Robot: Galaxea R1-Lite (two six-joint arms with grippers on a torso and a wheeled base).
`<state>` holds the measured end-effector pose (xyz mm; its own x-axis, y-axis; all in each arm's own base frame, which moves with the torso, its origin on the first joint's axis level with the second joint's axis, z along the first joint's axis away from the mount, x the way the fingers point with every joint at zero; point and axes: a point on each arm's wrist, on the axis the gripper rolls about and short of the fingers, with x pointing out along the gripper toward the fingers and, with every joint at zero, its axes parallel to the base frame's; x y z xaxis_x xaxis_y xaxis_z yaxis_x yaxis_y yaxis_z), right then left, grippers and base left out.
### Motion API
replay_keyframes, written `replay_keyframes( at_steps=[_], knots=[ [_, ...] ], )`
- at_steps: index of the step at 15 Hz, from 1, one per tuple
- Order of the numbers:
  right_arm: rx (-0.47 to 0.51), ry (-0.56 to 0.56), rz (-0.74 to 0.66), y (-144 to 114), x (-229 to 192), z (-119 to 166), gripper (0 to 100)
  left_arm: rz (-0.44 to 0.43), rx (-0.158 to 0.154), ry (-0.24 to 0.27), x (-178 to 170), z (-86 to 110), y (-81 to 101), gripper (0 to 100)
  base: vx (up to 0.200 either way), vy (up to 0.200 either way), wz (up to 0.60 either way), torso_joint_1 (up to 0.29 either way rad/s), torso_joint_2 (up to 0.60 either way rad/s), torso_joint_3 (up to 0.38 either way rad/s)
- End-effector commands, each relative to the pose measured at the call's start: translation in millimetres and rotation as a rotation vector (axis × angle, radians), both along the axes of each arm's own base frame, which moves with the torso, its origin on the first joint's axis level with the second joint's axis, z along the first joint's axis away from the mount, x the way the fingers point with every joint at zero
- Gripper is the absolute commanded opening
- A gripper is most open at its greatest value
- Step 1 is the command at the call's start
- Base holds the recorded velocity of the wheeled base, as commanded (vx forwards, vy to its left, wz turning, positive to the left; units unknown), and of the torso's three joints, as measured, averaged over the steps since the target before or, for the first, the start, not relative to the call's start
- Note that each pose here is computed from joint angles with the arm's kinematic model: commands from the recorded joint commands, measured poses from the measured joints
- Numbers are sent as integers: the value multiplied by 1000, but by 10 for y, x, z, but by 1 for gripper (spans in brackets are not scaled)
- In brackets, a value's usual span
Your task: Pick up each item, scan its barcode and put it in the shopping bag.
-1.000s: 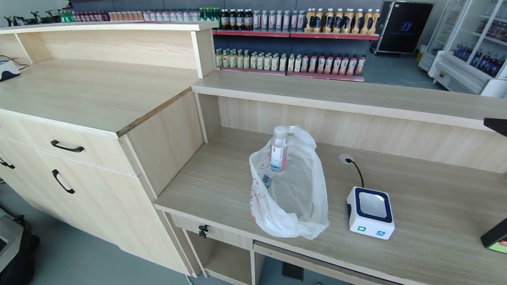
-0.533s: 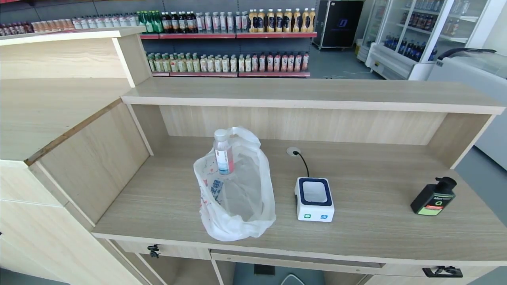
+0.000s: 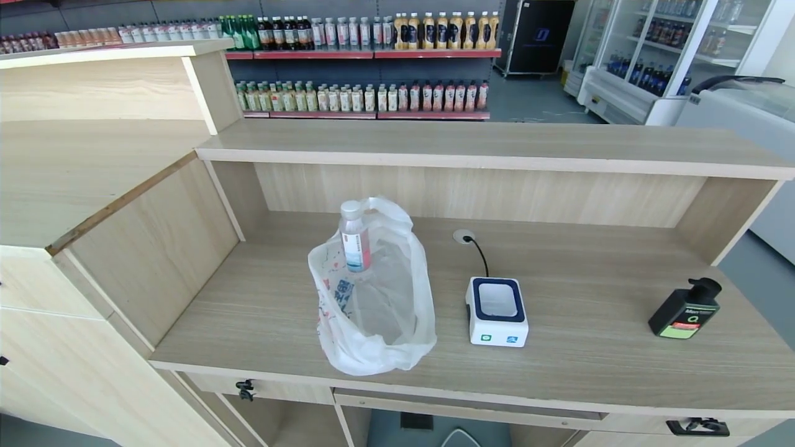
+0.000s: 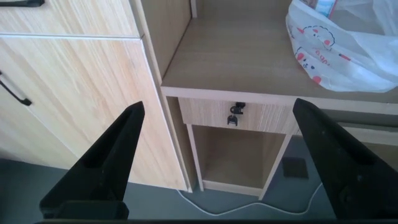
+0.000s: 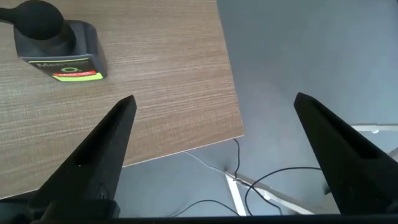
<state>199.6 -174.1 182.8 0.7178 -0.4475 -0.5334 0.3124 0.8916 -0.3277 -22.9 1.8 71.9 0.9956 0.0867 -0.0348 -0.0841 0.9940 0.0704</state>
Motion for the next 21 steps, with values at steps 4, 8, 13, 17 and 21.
replay_keyframes(
  at_steps=[4, 8, 13, 17, 21],
  knots=[
    [60, 62, 6, -88, 63, -267, 100, 1, 0, 2, 1, 0, 0, 100, 0, 0, 0, 0, 0, 0],
    [78, 50, 42, -227, 242, -471, 100, 1, 0, 2, 1, 0, 0, 100, 0, 0, 0, 0, 0, 0],
    [81, 28, 254, -287, 442, -650, 100, 1, 0, 2, 1, 0, 0, 100, 0, 0, 0, 0, 0, 0],
    [90, 17, 443, -244, 513, -763, 100, 1, 0, 2, 1, 0, 0, 100, 0, 0, 0, 0, 0, 0],
    [98, -1, 573, -169, 658, -832, 100, 1, 0, 2, 1, 0, 0, 100, 0, 0, 0, 0, 0, 0]
  ],
)
